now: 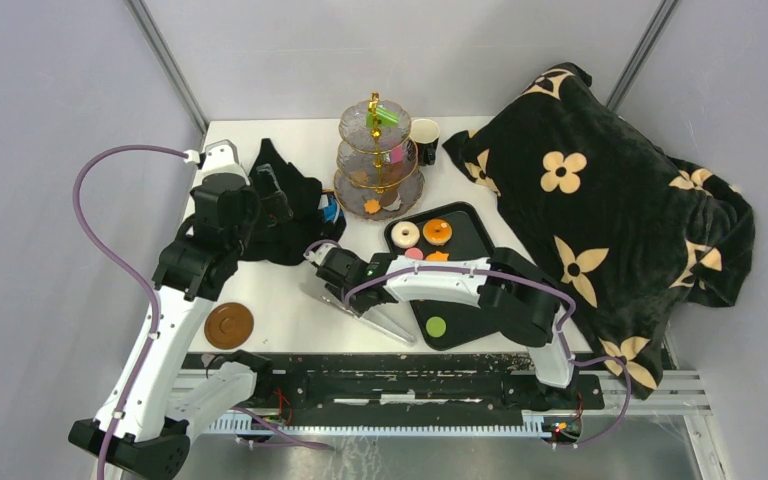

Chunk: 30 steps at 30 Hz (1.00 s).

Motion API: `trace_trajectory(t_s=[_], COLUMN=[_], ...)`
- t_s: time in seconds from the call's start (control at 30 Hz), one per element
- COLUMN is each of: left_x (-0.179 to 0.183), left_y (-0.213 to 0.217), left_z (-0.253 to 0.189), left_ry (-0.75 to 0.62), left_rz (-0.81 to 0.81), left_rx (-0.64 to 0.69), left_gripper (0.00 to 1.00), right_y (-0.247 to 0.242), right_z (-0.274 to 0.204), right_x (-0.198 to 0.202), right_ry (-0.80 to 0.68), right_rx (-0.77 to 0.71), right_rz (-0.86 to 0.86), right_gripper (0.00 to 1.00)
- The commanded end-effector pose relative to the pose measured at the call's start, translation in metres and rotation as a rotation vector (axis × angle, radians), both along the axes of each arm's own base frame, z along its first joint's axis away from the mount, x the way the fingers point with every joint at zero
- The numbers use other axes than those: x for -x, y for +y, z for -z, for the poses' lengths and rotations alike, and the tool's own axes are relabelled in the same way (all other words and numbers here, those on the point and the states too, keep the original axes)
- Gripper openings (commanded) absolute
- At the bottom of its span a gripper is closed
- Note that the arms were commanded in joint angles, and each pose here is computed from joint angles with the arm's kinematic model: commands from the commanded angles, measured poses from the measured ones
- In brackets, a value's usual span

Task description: Serve the afternoon tea

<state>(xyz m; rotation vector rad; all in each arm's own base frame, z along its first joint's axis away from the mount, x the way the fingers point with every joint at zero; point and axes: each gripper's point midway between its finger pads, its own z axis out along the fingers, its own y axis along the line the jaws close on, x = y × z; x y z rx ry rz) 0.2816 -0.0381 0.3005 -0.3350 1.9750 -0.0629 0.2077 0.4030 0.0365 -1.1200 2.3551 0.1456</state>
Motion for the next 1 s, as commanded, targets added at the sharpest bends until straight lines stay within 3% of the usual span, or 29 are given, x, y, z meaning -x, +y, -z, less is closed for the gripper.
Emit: trace_trajectory(t_s=[0.0, 0.27, 0.5, 0.63, 0.77, 0.87, 0.97], left_x=[-0.003, -0.009, -0.01, -0.009, -0.01, -0.009, -0.009], left_y=[0.007, 0.002, -0.001, -0.003, -0.006, -0.007, -0.006], left_z=[-0.016, -0.014, -0.012, -0.012, -0.009, -0.009, -0.008], left_ry=[-0.045, -0.042, -0.039, -0.04, -0.031, -0.031, -0.033], left_rz=[-0.035, -0.018, -0.005, 0.002, 0.019, 0.021, 0.016], left_rx=[-0.005, 0.003, 0.015, 0.021, 0.023, 0.028, 0.025], left_gripper=[1.0, 1.0, 1.0, 1.0, 1.0, 1.0, 1.0], right_y=[0.022, -0.012, -0.016, -0.038, -0.035, -0.032, -0.028], right_z=[-0.053, -0.11, -0.089, -0.072, -0.043, -0.032, -0.025], right_x=[-0.018, -0.014, 0.021, 0.015, 0.029, 0.034, 0.035], right_ry=[-0.09, -0.187, -0.108, -0.101, -0.045, -0.03, -0.022], right_rx=[-0.13, -0.305, -0.499, -0.415, -0.335, -0.359, -0.353], right_rz=[0.006, 0.107, 0.01, 0.137, 0.055, 0.034, 0.007], right_gripper=[0.56, 0.63, 0.67, 0.76, 0.78, 0.93, 0.96])
